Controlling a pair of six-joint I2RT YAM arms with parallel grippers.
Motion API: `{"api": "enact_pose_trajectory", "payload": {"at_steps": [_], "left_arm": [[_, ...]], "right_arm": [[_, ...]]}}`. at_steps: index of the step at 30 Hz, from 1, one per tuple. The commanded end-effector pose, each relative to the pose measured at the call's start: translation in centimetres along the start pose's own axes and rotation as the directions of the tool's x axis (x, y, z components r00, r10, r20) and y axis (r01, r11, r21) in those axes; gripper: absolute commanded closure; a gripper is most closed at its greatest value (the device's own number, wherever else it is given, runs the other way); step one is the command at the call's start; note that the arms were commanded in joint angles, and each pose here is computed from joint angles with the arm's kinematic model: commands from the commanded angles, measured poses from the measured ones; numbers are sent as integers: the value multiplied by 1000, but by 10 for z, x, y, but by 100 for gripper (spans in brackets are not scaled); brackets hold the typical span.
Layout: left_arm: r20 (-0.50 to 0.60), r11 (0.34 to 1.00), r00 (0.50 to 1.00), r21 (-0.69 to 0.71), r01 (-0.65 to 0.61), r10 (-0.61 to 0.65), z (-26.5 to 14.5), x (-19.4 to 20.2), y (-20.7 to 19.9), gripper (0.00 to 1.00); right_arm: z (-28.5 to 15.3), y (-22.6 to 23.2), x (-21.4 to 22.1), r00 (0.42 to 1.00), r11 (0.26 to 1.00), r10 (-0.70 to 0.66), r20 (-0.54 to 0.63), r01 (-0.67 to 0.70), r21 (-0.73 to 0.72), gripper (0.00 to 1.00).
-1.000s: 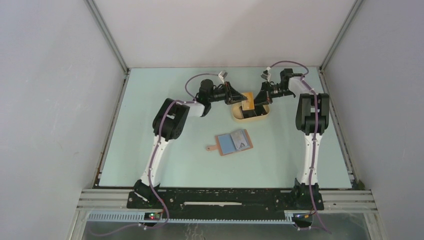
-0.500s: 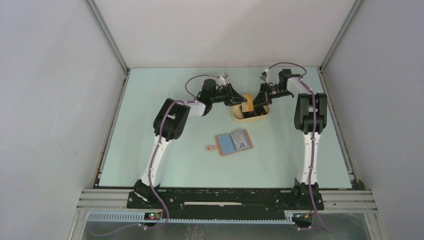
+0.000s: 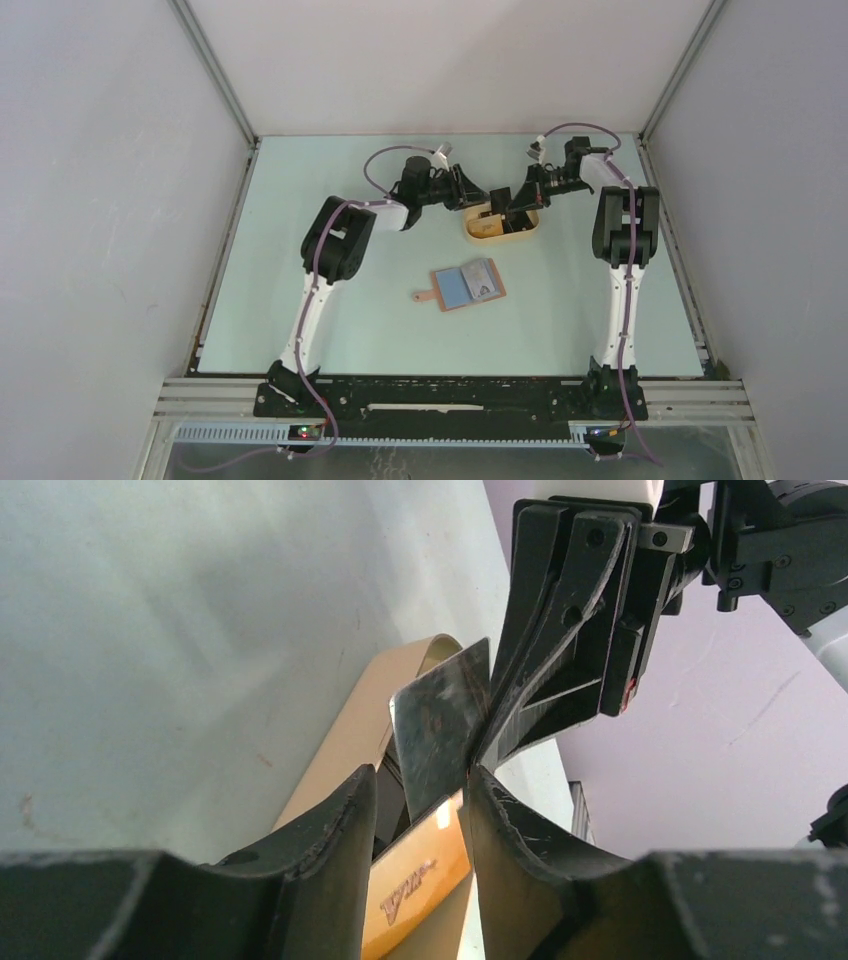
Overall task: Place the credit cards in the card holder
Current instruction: Place the credit card in the storage box.
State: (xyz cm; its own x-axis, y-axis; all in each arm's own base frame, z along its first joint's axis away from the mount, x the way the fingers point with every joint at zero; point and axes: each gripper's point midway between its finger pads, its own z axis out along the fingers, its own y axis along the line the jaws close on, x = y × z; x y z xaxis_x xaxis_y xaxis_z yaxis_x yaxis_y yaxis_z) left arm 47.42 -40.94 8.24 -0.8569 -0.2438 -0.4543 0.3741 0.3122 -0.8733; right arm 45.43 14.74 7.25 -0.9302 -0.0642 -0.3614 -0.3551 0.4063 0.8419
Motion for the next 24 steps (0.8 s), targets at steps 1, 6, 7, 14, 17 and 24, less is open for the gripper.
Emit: {"api": "enact_pose_trajectory", "payload": {"at_steps": [1,6,7,14,17,24], "left_arm": [[28,996,997,-47,-75,76,-16,-10,-16,55],[68,986,986,-72,-147,152,-32,-18,-32,54],[84,981,980,-80,-174,181,-37,-21,-37,53],[184,923,904,-81,-377,386,-95,-17,-103,49],[223,875,847,-83,-478,484,-130,2,-135,47],[361,736,677,-39,-676,641,-198,62,-188,36]], "right_arm": [[-27,19,-20,994,994,-99,53,97,43,100],[-45,35,-23,981,982,-181,74,176,70,100],[-50,41,-23,976,978,-202,76,197,72,100],[-72,112,0,905,907,-419,68,416,60,100],[-77,158,28,841,843,-538,54,536,45,100],[-46,217,125,550,551,-835,-25,834,-23,100]]}}
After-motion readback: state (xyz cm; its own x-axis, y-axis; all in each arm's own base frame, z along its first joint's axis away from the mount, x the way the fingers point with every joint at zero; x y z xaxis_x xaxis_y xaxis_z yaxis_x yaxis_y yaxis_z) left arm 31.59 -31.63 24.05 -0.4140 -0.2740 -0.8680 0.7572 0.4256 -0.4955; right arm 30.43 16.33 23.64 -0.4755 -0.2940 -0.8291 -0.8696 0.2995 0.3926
